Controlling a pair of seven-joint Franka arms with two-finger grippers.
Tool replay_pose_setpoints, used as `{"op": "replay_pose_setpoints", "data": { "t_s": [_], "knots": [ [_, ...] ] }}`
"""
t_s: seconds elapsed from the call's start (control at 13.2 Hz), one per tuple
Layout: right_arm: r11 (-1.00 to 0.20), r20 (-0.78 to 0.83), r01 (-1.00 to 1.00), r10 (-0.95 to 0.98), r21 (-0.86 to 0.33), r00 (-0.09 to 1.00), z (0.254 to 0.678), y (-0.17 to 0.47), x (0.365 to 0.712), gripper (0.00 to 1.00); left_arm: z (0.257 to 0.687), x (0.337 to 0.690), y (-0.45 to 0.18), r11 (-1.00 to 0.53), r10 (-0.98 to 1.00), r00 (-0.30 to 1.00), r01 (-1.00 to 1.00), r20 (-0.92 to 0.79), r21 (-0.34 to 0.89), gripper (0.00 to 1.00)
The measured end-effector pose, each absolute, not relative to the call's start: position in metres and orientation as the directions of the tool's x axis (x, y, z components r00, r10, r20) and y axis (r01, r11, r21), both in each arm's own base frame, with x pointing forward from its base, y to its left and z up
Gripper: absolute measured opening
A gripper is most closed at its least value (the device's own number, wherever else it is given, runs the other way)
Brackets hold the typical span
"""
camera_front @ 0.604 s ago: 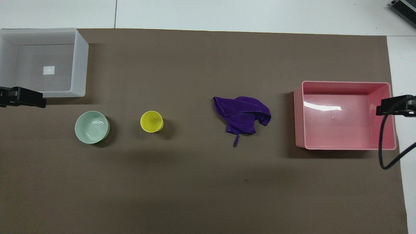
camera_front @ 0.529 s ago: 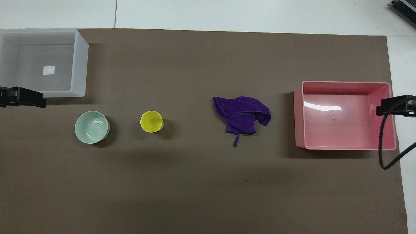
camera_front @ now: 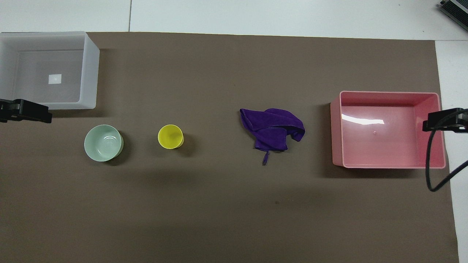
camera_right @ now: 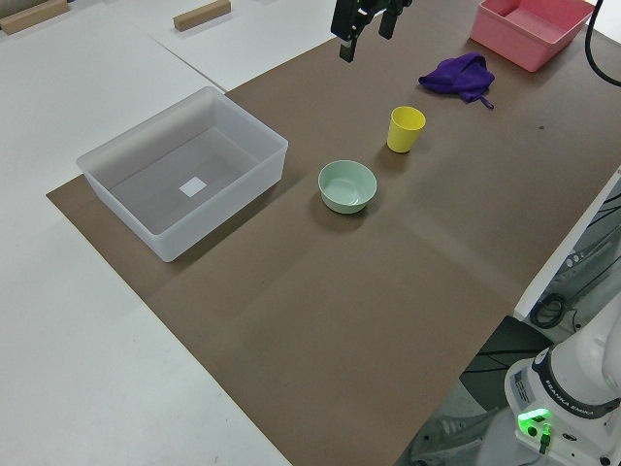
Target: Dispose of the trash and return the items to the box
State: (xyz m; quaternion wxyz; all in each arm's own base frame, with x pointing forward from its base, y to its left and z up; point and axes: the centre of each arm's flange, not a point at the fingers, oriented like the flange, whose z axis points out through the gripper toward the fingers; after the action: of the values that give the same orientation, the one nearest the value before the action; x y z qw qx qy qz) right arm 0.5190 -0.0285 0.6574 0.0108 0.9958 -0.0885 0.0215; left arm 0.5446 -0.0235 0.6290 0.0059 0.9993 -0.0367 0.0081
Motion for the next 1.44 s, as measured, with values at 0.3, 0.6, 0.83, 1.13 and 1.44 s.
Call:
{"op": "replay_pose_setpoints", "data": {
  "t_s": [0.3, 0.6, 0.83, 1.13, 1.44],
  "knots": [
    [-0.984, 0.045, -0.176, -0.175, 0.018, 0.984, 0.657, -0.028, 0.519, 1.0, 0.627, 0.544, -0.022, -0.997, -0.071, 0.997, -0.071, 0.011, 0.011, 1.0],
    [-0.984, 0.044, -0.176, -0.175, 0.018, 0.984, 0.657, -0.028, 0.519, 1.0, 0.626, 0.545, -0.02, -0.998, -0.067, 0.998, -0.068, 0.02, 0.01, 1.0],
    [-0.984, 0.04, -0.176, -0.175, 0.018, 0.984, 0.655, -0.028, 0.519, 1.0, 0.623, 0.546, -0.02, -0.998, -0.067, 0.997, -0.067, 0.022, 0.01, 1.0],
    [-0.984, 0.039, -0.176, -0.175, 0.018, 0.984, 0.655, -0.028, 0.519, 1.0, 0.613, 0.545, -0.02, -0.998, -0.067, 0.997, -0.067, 0.026, 0.01, 1.0],
    [-0.985, 0.039, -0.17, -0.17, 0.018, 0.985, 0.655, -0.025, 0.519, 1.0, 0.574, 0.544, -0.015, -0.998, -0.057, 0.998, -0.057, 0.031, 0.009, 1.0]
  ]
}}
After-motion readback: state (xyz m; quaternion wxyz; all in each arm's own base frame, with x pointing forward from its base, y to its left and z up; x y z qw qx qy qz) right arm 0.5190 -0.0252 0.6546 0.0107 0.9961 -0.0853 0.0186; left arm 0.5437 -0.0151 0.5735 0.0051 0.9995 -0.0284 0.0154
